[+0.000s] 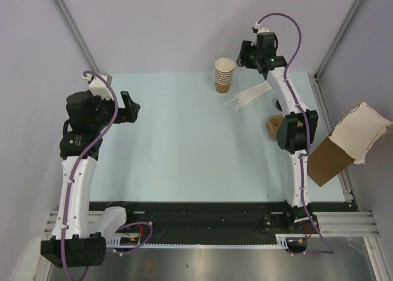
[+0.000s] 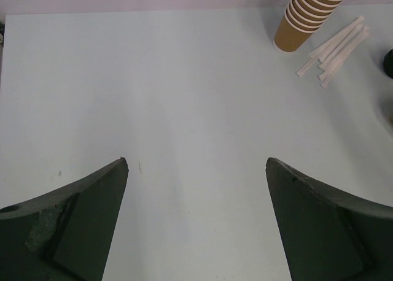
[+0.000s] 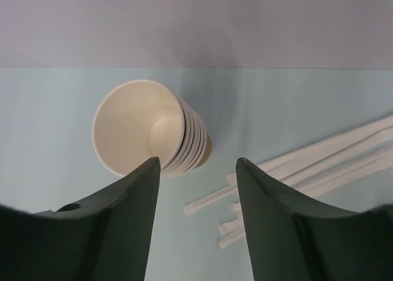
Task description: Pack the takeout coffee
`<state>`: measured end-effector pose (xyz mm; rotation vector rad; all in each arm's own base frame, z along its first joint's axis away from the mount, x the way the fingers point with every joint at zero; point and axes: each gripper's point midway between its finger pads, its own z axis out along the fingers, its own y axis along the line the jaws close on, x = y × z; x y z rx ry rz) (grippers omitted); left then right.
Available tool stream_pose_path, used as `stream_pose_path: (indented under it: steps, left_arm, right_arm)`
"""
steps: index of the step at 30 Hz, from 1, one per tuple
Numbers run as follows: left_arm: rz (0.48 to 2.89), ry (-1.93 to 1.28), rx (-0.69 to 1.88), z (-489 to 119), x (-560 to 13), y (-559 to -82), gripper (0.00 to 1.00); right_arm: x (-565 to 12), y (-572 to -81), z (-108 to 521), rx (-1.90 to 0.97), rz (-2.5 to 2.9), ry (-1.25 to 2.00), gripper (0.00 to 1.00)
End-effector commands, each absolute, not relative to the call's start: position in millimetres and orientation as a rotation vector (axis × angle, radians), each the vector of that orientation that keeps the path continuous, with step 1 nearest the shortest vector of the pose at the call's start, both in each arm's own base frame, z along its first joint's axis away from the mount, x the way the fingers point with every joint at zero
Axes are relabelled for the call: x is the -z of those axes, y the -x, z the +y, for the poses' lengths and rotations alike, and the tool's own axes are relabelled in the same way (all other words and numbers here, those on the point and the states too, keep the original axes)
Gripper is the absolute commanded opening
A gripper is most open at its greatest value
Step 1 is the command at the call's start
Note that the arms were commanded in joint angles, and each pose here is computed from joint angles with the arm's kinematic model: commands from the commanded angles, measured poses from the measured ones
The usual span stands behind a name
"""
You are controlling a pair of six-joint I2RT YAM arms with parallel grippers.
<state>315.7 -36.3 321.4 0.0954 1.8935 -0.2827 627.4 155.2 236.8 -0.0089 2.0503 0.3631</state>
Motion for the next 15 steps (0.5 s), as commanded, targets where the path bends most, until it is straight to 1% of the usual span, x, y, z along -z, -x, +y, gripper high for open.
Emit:
stream_pose_path:
  steps: [1, 8, 15]
  left_arm:
    - [1.861, -0.102, 0.311, -42, -326, -323, 0.99]
    - [1.890, -0.102, 0.303, -40, -315, -329, 1.00]
    - [1.903, -0.110, 0.300, -40, -307, -330, 1.00]
  right_arm:
    - [-281, -650, 169, -0.447, 1.872, -0.027, 0.57]
    - [-267, -663, 179, -0.442, 1.850, -0.054, 0.54]
    - [-258, -668, 186, -0.415, 1.840, -0.052, 0.49]
